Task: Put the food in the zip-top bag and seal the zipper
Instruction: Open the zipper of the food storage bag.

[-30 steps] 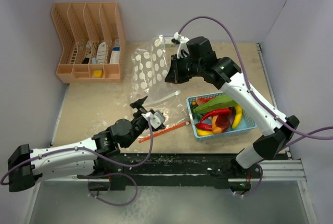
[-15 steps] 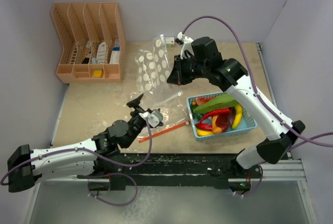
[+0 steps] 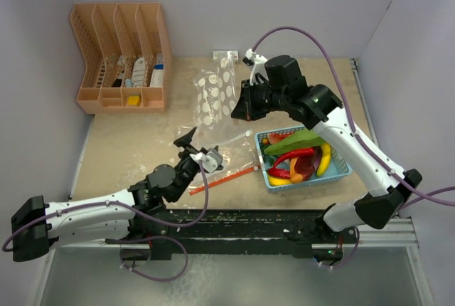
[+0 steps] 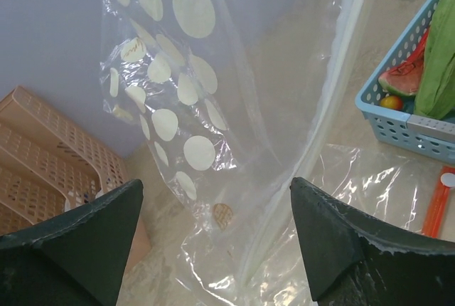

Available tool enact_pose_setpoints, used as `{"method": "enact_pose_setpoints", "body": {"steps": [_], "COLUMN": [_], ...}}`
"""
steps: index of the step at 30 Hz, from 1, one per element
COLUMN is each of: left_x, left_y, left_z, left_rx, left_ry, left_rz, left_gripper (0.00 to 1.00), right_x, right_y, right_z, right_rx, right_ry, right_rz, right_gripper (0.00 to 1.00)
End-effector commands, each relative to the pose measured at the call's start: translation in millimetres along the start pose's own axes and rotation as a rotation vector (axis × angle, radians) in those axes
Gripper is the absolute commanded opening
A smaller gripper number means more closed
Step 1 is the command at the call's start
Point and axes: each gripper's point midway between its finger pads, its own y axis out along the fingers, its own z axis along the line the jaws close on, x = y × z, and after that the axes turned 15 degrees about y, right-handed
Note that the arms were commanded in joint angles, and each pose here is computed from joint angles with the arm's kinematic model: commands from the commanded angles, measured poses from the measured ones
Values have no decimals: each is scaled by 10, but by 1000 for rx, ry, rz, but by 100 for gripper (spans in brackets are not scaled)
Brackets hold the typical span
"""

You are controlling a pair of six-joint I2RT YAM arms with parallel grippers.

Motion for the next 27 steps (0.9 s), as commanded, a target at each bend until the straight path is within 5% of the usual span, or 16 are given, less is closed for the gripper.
{"method": "enact_pose_setpoints", "body": {"steps": [1, 7, 27], "left_x": [184, 209, 397], "left_y": [24, 53, 11], "left_z": [27, -108, -22], "left_rx": [-2, -46, -77], "left_ry": [-91, -115, -142], "left_rz": [-77, -96, -154], "left_gripper": [89, 97, 99], "right_x": [52, 84, 31], "right_y": [-142, -160, -105], "right_z": [156, 182, 126], "right_rx": [63, 66, 57], "right_ry": [1, 5, 9], "right_rz": [-32, -41, -27], "right_gripper": [0, 0, 0]}}
